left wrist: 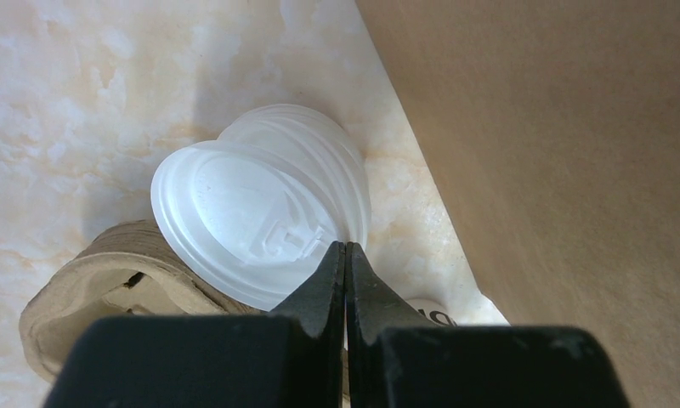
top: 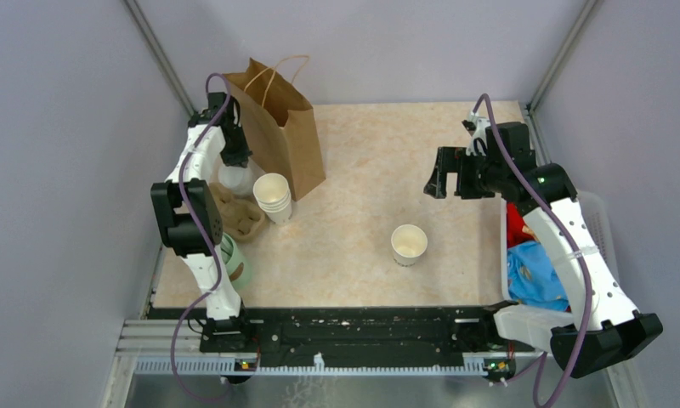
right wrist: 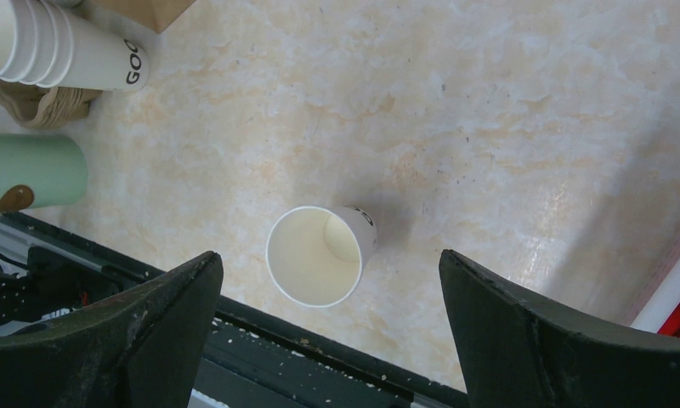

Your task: Pack the takeout coffee

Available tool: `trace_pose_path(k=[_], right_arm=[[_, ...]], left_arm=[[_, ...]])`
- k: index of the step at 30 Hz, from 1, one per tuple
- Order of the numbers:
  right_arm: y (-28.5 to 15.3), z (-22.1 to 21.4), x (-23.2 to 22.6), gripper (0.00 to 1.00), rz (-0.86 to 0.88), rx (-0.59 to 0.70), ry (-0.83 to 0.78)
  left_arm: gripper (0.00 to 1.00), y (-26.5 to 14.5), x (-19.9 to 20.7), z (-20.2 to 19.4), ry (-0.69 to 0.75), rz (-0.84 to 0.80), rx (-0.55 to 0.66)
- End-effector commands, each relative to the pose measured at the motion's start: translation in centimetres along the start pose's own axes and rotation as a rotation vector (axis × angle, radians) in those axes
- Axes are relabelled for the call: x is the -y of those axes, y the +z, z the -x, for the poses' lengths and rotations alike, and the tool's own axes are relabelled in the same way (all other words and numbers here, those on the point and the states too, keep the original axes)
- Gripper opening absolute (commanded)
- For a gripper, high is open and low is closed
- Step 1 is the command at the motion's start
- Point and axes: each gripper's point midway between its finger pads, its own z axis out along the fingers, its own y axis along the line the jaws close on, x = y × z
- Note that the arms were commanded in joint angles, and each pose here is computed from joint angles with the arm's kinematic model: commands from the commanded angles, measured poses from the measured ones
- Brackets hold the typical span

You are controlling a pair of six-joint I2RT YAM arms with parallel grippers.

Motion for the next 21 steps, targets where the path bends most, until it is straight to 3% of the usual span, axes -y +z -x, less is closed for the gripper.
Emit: trace_pose_path(k=[1, 8, 16, 21], right_arm=[[-0.1, 1.3, -0.9, 0.97, 0.031, 0.04, -0.024], [0.1, 1.1, -0.8, 0.97, 0.029, 0.035, -0.022], [0.2, 1.1, -0.8, 0.97, 0.03, 0.033, -0.021], [0.3, 0.9, -0.8, 0.97, 0.033, 0.031, -0.02]], left_arm=[[0.03, 0.1, -0.1, 1.1, 0.01, -0.017, 0.012], [0.06, 0.8, -0.1, 0.9, 0.025, -0.016, -0.005], [0.31, -0.6, 0.0, 2.0, 0.029, -0.015, 0.027], [0.36, -1.5, -0.3, 2.1, 0.043, -0.011, 0.033]])
